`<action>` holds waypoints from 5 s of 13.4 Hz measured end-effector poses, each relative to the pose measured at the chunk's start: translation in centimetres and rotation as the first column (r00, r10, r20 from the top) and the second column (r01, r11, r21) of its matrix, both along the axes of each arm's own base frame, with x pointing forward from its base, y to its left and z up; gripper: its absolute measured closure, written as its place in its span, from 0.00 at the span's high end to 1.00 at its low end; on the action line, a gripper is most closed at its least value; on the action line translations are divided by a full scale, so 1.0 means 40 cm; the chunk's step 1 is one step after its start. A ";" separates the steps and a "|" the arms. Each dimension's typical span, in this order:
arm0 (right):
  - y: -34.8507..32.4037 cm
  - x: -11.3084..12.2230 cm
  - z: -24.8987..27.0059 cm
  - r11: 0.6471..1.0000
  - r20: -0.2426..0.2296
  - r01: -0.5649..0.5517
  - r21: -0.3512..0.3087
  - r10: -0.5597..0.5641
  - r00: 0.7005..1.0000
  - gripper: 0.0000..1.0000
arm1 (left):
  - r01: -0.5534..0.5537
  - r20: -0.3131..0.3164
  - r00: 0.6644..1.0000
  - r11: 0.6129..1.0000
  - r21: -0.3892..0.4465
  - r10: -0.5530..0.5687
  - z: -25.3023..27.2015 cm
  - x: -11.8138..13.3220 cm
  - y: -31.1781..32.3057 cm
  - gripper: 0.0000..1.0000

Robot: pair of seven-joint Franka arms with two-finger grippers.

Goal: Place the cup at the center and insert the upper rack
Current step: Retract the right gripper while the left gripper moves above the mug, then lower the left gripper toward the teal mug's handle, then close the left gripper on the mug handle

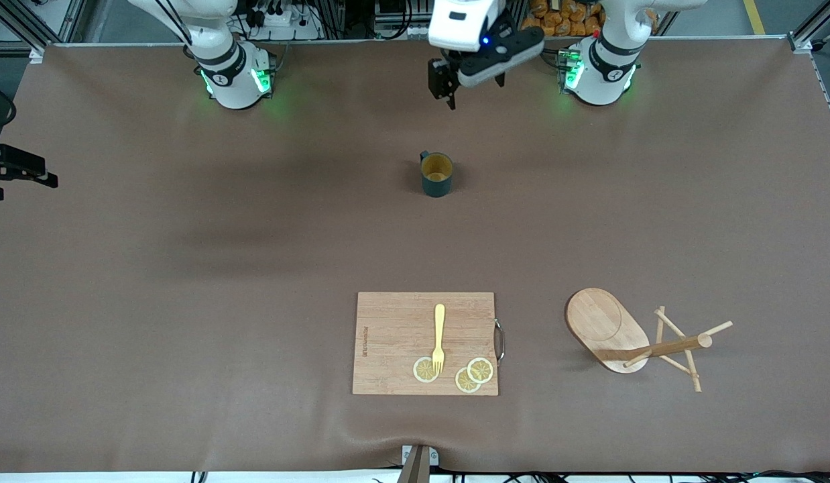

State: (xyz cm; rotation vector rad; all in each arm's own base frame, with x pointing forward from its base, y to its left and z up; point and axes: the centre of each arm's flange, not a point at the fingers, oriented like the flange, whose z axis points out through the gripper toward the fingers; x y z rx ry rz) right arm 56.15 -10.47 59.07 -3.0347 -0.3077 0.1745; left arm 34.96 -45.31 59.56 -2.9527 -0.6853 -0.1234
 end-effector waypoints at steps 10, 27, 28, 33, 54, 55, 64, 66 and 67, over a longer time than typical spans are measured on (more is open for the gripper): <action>0.121 0.016 0.007 0.985 -0.009 0.170 -0.032 -0.170 0.985 1.00 | -0.095 0.240 0.969 0.984 0.149 0.057 -0.240 -0.297 -0.243 1.00; 0.180 0.021 -0.015 0.988 -0.031 0.152 -0.037 -0.153 0.988 1.00 | -0.198 0.494 0.870 0.908 0.370 -0.011 -0.900 -0.477 -0.388 1.00; 0.180 0.021 -0.016 0.988 -0.031 0.152 -0.037 -0.153 0.988 1.00 | -0.197 0.504 0.863 0.907 0.372 -0.019 -0.912 -0.470 -0.393 1.00; 0.189 0.021 -0.016 0.989 -0.031 0.146 -0.037 -0.147 0.989 1.00 | -0.217 0.545 0.838 0.906 0.363 -0.018 -0.964 -0.439 -0.404 1.00; 0.211 0.022 -0.016 0.991 -0.032 0.131 -0.037 -0.133 0.991 1.00 | -0.289 0.614 0.789 0.881 0.374 -0.001 -1.098 -0.395 -0.371 0.21; 0.211 0.022 -0.016 0.991 -0.031 0.131 -0.037 -0.133 0.991 1.00 | -0.289 0.614 0.789 0.881 0.374 -0.001 -1.098 -0.396 -0.371 0.21; 0.210 0.023 -0.016 0.990 -0.029 0.132 -0.038 -0.133 0.991 1.00 | -0.254 0.557 0.826 0.938 0.235 0.084 -0.877 -0.339 -0.446 0.21; 0.208 0.024 -0.015 0.990 -0.025 0.137 -0.038 -0.138 0.990 1.00 | -0.256 0.505 0.850 0.955 0.150 0.149 -0.748 -0.279 -0.450 0.21; 0.205 0.025 -0.014 0.988 -0.023 0.149 -0.039 -0.150 0.988 1.00 | -0.264 0.477 0.859 0.959 0.102 0.185 -0.678 -0.237 -0.441 0.21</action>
